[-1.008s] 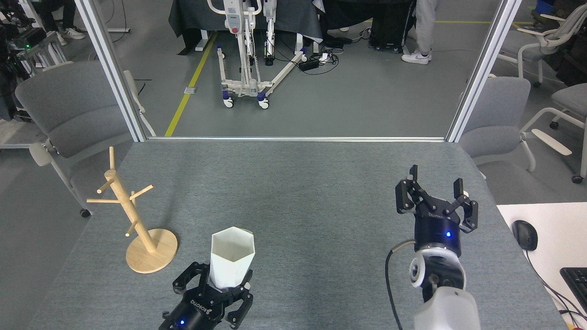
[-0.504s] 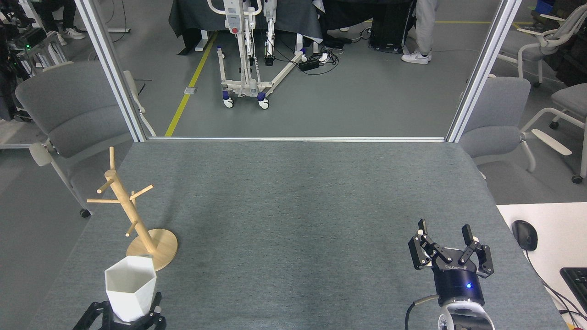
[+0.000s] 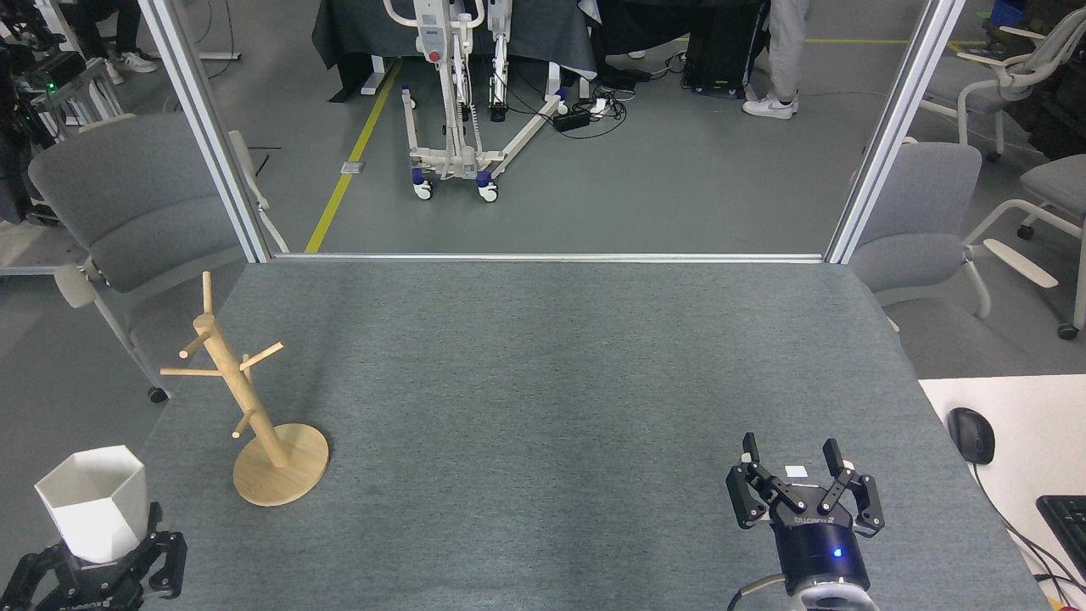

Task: Hang cup on storage rack
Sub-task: 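Move the held cup with the left gripper beside the wooden stand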

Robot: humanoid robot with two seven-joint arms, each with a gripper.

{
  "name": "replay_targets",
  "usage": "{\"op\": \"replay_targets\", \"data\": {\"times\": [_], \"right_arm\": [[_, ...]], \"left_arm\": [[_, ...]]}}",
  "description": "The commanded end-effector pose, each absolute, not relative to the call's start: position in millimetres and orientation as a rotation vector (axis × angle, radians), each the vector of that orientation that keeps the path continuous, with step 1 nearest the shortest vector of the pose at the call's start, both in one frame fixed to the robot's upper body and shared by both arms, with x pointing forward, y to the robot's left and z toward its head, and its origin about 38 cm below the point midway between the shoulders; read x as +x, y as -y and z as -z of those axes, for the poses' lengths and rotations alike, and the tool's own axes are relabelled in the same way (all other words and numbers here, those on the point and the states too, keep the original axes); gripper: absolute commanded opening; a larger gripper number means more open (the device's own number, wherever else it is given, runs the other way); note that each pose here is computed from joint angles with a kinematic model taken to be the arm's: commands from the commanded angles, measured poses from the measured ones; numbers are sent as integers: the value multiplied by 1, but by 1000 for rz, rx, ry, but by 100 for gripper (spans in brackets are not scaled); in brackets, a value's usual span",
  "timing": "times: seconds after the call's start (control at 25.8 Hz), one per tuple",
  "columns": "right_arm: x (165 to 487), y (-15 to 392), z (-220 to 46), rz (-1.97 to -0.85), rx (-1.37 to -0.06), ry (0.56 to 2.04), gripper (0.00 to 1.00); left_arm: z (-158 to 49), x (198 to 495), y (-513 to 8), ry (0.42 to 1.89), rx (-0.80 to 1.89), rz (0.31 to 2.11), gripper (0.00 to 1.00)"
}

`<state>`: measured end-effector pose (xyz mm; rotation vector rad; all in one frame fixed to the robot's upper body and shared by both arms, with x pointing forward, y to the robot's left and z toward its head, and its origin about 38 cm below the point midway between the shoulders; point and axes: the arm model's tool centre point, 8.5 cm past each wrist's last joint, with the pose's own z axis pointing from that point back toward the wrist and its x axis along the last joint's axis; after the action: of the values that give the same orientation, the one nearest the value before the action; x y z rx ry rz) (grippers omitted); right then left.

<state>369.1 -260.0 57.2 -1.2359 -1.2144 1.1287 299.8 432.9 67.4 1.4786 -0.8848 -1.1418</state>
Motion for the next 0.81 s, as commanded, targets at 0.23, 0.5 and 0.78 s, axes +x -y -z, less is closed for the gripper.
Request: {"op": "replay_targets", "data": {"times": [0.23, 0.5, 0.78], "right_arm": [[378, 262, -65, -1133, -1248, 1204, 100], [379, 265, -66, -1131, -1253, 1203, 100], [378, 264, -64, -1136, -1245, 1200, 100]], "left_arm": [[-86, 331, -469, 844, 1519, 1088, 0], [-104, 365, -469, 877, 1506, 1040, 0], [-104, 371, -461, 902, 1495, 1062, 0]]}}
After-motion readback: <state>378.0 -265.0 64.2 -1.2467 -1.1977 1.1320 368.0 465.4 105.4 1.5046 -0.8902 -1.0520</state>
